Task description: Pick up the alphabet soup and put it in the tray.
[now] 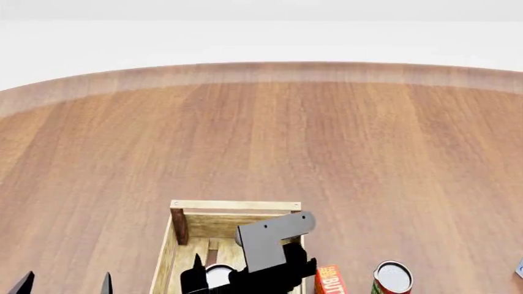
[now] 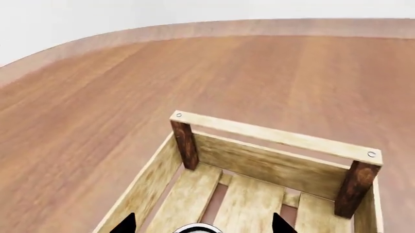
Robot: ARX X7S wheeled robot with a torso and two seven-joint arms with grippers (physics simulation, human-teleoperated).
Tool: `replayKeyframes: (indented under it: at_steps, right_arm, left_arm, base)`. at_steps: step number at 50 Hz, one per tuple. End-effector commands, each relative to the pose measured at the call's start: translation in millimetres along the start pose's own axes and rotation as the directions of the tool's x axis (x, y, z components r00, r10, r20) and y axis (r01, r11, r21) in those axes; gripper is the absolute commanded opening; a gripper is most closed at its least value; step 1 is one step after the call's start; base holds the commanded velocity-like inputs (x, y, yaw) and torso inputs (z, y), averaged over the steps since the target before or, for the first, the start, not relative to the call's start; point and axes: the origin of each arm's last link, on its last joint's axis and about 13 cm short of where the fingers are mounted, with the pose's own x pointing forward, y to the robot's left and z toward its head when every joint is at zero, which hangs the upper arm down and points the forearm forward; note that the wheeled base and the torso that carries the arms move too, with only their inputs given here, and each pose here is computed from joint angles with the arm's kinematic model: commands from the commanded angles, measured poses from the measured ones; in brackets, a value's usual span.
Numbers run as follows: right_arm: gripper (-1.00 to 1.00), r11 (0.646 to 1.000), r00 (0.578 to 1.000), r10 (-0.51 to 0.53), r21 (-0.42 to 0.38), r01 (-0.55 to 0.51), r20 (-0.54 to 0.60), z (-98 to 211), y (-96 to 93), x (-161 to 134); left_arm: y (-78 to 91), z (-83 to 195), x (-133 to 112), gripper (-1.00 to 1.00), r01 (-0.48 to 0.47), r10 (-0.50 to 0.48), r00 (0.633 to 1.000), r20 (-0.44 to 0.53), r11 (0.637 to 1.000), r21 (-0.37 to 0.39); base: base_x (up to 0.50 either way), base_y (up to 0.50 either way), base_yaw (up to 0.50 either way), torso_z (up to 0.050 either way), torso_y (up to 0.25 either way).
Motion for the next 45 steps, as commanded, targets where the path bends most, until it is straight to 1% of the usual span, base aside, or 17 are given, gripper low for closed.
replayKeyframes:
  at_steps: [1,3,6,11,12,16,17,21,25,26,45]
  right_arm:
    - [1.00,1.000,0.991,-0.025,-0.001,0.025,0.133,9,7.9,-19]
    - [1.00,0.999,0.986,-0.032,0.004,0.032,0.164,10,9.6,-24]
    - [1.00,0.999,0.984,-0.042,0.006,0.042,0.173,10,10.8,-27]
    - [1.00,0.998,0.973,-0.056,0.015,0.054,0.222,11,14.9,-36]
    - [1.00,0.998,0.969,-0.068,0.001,0.070,0.239,11,15.8,-38]
    - [1.00,0.996,0.956,-0.088,0.007,0.090,0.279,14,18.2,-45]
    - [1.00,0.995,0.952,-0.097,-0.008,0.104,0.289,15,18.7,-46]
    - [1.00,0.995,0.944,-0.097,-0.002,0.103,0.316,18,21.1,-53]
    - [1.00,0.993,0.932,-0.107,-0.015,0.120,0.347,21,23.6,-60]
    - [1.00,0.993,0.928,-0.106,-0.005,0.116,0.358,22,24.8,-63]
    - [1.00,0.991,0.889,-0.109,-0.025,0.134,0.445,27,40.0,-91]
  left_arm:
    - [-1.5,4,-2,1.00,0.002,-0.002,1.000,0.011,1.000,-0.004]
    - [-2.3,6,-3,1.00,0.005,-0.005,1.000,0.017,1.000,-0.007]
    - [-2.9,8,-4,1.00,0.007,-0.007,1.000,0.022,1.000,-0.008]
    - [-2.7,16,-7,1.00,-0.003,0.004,0.999,0.047,1.000,-0.018]
    - [-2.7,18,-8,1.00,-0.003,0.004,0.999,0.052,1.000,-0.020]
    - [-2.7,24,-10,1.00,0.000,0.001,0.998,0.067,1.000,-0.022]
    - [-2.8,26,-11,1.00,0.002,-0.001,0.997,0.072,1.000,-0.023]
    - [-2.8,32,-14,1.00,0.005,-0.003,0.996,0.088,1.000,-0.023]
    - [-2.9,35,-16,1.00,0.006,-0.003,0.996,0.095,1.000,-0.023]
    - [-3.0,35,-16,1.00,0.006,-0.004,0.995,0.097,1.000,-0.023]
    - [-4.1,45,-23,1.00,0.015,-0.011,0.992,0.127,0.999,-0.032]
  base:
    - [0.00,0.00,0.00,0.000,0.000]
    - [0.00,0.00,0.00,0.000,0.000]
    - [0.00,0.00,0.00,0.000,0.000]
    - [0.00,0.00,0.00,0.000,0.000]
    - [0.00,0.00,0.00,0.000,0.000]
    - [0.00,0.00,0.00,0.000,0.000]
    - [0.00,0.00,0.00,0.000,0.000]
    - [0.00,0.00,0.00,0.000,0.000]
    - [0.00,0.00,0.00,0.000,0.000]
    - [0.00,0.00,0.00,0.000,0.000]
    - [0.00,0.00,0.00,0.000,0.000]
